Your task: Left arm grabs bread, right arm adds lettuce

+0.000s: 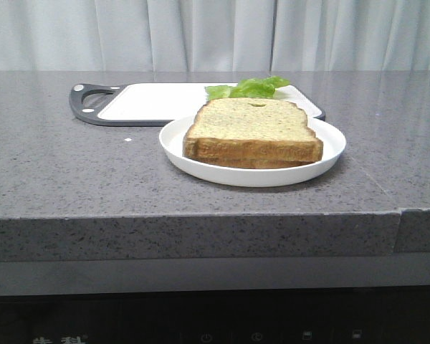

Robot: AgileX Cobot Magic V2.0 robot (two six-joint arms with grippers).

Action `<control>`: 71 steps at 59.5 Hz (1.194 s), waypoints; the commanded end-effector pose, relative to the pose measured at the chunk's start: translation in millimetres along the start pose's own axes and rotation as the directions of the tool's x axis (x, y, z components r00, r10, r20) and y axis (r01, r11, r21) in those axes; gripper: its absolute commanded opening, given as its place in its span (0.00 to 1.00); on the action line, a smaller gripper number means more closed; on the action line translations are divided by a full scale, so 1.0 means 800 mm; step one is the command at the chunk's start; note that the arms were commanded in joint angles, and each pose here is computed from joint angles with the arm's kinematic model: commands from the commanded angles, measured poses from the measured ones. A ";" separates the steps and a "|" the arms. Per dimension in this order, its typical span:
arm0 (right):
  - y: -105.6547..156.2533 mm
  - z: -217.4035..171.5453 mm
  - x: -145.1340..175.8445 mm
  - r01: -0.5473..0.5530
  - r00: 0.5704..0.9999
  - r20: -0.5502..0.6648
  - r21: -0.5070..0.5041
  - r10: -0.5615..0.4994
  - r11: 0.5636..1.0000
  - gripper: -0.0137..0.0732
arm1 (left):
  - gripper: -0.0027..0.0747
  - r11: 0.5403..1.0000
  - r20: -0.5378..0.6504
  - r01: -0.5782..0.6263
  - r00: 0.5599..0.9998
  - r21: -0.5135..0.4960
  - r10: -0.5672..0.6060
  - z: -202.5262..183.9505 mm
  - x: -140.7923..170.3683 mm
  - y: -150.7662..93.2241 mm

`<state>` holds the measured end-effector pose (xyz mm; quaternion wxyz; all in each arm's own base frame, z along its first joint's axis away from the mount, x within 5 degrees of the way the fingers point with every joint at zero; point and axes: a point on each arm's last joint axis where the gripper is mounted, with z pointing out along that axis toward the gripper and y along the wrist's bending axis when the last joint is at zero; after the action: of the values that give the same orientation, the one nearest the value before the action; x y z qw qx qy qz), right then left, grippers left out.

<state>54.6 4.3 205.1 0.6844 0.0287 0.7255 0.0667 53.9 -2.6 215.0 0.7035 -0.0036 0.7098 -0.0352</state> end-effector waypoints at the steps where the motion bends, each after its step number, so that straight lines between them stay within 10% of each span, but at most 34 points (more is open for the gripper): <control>1: 0.008 -0.015 -0.059 0.025 0.989 0.145 -0.007 -0.023 1.000 0.09 | 0.01 1.000 0.141 -0.004 0.990 0.002 0.004 -0.008 -0.059 -0.003; 28: 0.025 0.031 -0.179 0.025 1.000 0.006 -0.011 -0.024 1.000 0.11 | 0.03 1.000 -0.165 -0.005 0.986 -0.007 0.004 0.068 -0.159 -0.009; 44: 0.024 0.033 -0.178 0.024 1.000 -0.003 -0.010 -0.024 1.000 0.60 | 0.76 1.000 -0.161 -0.005 0.987 -0.006 0.004 0.068 -0.159 -0.009; 51: 0.024 0.033 -0.178 0.024 1.000 -0.003 -0.010 -0.024 1.000 0.67 | 0.79 0.997 -0.159 0.083 0.984 0.009 -0.080 0.069 -0.160 -0.012; 71: 0.025 0.033 -0.175 0.023 0.999 -0.029 -0.013 -0.024 1.000 0.67 | 0.79 0.928 -0.581 0.299 0.805 0.224 -0.120 0.148 -0.161 -0.076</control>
<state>86.9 8.3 327.5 0.6394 0.0149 0.7653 0.0723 150.3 -43.7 331.9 0.4614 0.0220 0.8678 -0.1830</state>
